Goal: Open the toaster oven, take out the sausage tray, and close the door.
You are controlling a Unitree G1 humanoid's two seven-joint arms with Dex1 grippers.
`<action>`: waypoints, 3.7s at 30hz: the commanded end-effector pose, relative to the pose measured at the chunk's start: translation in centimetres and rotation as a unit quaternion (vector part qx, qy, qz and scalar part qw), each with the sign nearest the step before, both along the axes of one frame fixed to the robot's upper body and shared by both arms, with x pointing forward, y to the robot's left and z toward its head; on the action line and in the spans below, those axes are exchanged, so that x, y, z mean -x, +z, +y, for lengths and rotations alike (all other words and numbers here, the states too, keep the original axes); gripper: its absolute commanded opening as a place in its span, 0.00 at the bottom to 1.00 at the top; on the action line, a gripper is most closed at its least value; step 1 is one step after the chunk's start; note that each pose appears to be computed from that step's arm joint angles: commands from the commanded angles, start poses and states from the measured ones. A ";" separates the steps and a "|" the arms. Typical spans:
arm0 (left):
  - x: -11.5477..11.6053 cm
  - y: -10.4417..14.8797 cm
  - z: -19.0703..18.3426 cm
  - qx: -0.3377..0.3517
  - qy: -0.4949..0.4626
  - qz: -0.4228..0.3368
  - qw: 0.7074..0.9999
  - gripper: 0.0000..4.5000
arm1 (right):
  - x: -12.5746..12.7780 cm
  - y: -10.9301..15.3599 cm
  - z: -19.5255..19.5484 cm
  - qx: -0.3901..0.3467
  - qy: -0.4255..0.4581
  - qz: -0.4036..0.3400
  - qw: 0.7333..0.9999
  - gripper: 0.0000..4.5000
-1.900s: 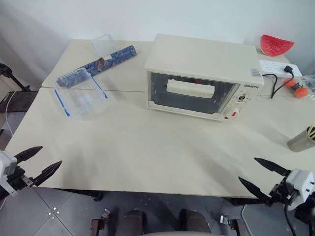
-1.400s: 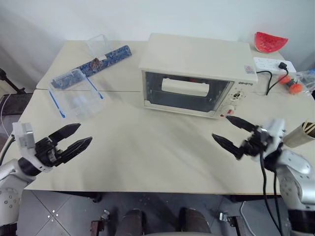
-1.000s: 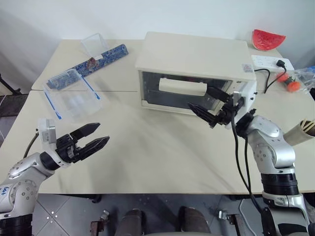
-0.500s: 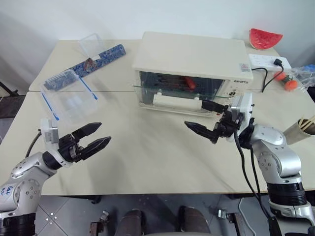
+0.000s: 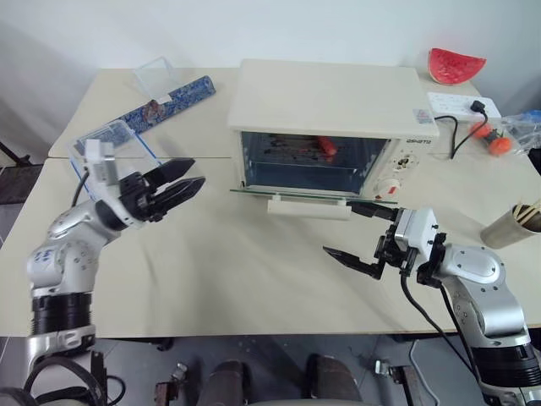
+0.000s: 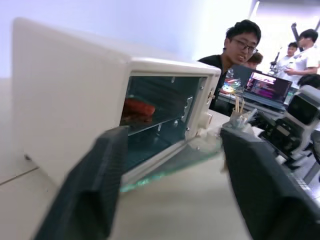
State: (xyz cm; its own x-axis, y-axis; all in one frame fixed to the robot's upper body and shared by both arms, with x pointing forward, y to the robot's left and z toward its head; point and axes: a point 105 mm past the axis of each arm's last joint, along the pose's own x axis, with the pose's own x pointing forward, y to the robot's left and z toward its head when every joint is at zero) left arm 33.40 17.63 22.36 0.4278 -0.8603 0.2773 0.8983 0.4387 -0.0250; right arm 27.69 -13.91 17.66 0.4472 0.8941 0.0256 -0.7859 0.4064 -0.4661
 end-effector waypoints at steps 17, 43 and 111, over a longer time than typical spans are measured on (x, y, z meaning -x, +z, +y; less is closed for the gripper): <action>-2.8 -2.7 -7.2 -0.054 -0.090 -0.013 0.994 0.01 | 1.9 -0.4 -2.4 0.029 -0.074 -0.037 0.996 1.00; -0.4 -7.9 -3.9 -0.100 -0.057 -0.008 0.993 0.01 | 5.1 -3.7 -11.9 0.055 -0.215 0.017 0.975 1.00; -2.6 -3.5 -8.9 -0.057 -0.122 0.017 0.991 0.01 | 2.3 -2.1 -4.9 0.077 -0.089 -0.056 0.991 1.00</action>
State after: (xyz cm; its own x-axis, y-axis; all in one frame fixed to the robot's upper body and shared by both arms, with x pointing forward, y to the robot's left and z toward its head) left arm 36.33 8.83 18.62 0.2390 -0.9578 0.1598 0.9710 0.2360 -0.0378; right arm 25.66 -18.19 14.15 0.5775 0.8119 -0.0856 -0.6998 0.4383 -0.5641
